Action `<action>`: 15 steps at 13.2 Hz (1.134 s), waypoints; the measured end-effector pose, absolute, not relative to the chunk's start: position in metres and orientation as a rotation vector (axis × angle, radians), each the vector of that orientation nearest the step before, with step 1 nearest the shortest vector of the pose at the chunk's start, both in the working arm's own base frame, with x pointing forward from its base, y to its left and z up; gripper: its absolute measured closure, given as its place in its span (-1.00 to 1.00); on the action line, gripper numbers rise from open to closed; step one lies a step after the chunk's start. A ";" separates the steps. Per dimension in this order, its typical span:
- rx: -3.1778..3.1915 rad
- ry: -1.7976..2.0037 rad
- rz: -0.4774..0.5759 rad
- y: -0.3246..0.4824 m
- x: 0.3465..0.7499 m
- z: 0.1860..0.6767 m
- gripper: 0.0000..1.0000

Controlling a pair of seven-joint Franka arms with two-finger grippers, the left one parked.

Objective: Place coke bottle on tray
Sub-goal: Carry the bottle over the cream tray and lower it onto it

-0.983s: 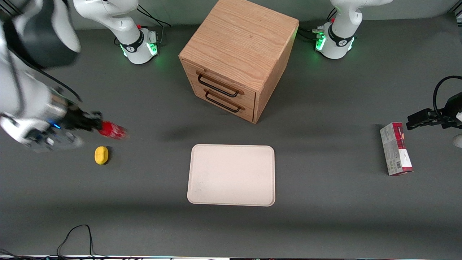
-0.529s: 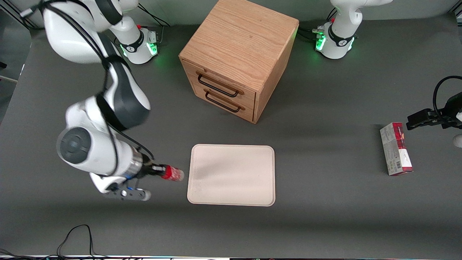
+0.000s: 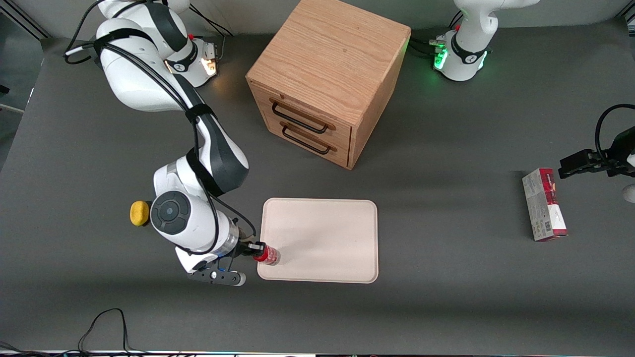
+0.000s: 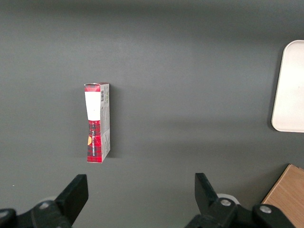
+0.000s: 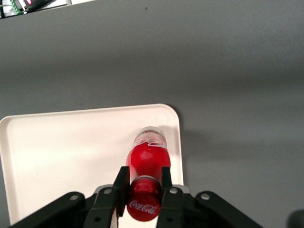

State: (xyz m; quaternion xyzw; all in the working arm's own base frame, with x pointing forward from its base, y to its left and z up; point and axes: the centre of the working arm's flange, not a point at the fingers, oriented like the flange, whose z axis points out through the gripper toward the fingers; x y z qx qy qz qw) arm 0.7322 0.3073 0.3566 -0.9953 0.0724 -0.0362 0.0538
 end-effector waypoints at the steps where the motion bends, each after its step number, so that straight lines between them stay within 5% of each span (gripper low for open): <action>1: -3.033 0.221 -0.115 0.307 0.733 0.353 0.38; 9: -3.033 0.217 -0.129 0.312 0.734 0.345 0.38; 15: -3.022 0.221 -0.156 0.313 0.736 0.350 -0.87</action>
